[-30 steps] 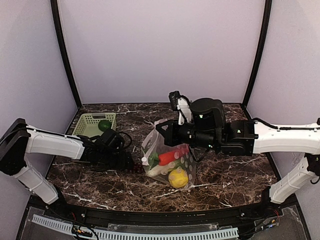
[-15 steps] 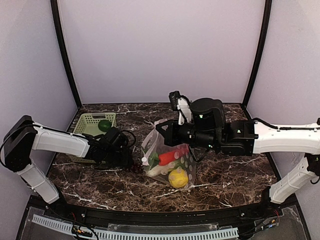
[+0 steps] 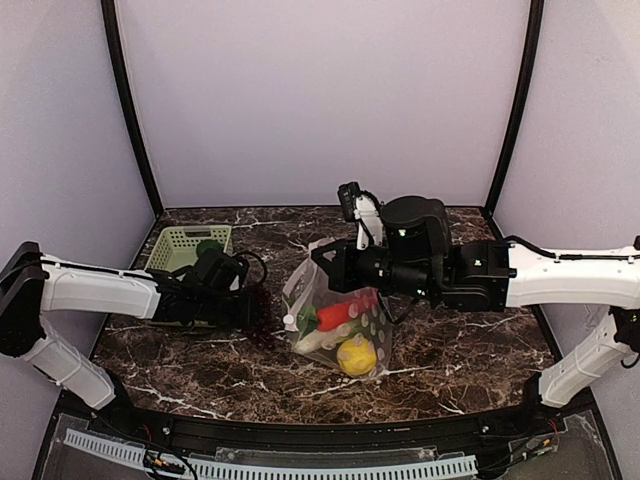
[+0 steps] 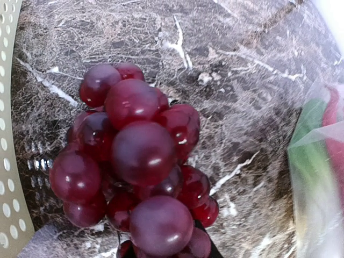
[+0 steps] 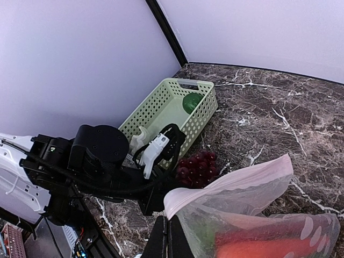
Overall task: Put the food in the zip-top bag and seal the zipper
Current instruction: Pick up the fake fruit at the center of the board.
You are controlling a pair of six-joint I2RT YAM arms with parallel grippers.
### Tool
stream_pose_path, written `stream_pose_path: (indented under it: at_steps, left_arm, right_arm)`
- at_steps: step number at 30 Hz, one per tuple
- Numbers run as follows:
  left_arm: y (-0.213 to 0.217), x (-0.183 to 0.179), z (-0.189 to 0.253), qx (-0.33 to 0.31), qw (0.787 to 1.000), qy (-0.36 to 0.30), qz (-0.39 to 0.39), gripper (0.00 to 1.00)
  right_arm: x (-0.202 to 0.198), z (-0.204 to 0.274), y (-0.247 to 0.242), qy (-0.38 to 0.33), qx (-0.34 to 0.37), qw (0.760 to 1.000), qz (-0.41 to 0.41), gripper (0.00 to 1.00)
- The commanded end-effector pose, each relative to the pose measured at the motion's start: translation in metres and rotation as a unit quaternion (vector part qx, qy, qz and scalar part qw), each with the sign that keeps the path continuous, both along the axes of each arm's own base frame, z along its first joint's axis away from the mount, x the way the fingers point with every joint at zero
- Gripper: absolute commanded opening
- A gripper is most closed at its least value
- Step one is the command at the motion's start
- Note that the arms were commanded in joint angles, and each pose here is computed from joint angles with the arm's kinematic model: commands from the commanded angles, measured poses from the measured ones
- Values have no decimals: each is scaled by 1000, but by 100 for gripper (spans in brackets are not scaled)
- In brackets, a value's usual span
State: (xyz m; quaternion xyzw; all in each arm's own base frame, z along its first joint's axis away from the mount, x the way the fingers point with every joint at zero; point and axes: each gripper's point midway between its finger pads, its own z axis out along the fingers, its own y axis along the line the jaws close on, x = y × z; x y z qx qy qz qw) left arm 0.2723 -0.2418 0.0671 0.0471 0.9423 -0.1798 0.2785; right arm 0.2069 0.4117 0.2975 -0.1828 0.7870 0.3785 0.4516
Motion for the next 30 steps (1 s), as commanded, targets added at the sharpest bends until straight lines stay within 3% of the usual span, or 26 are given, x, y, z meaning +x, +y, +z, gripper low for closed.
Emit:
stream_pose_path:
  at_steps: [1,8,12,23,30]
  left_arm:
    - [-4,-2,17,-23,999,-30,-20,17]
    - [-8,-7,44,-62,996,-58,-39,14]
    - [-18,-18,86,-111,986,-93,-84,11]
    - [-42,-71,203,-224,933,-141,-242,11]
    - [-49,-76,260,-288,902,-191,-259,11]
  right_arm:
    - [3,10,2,-3,23,1000,-3,0]
    - [3,10,1,-4,23,1000,-2,0]
    - [3,7,-1,-6,17,1000,5,0]
    - [-13,30,-1,-58,48,991,112,0]
    - [-23,35,3,-60,64,985,146,0]
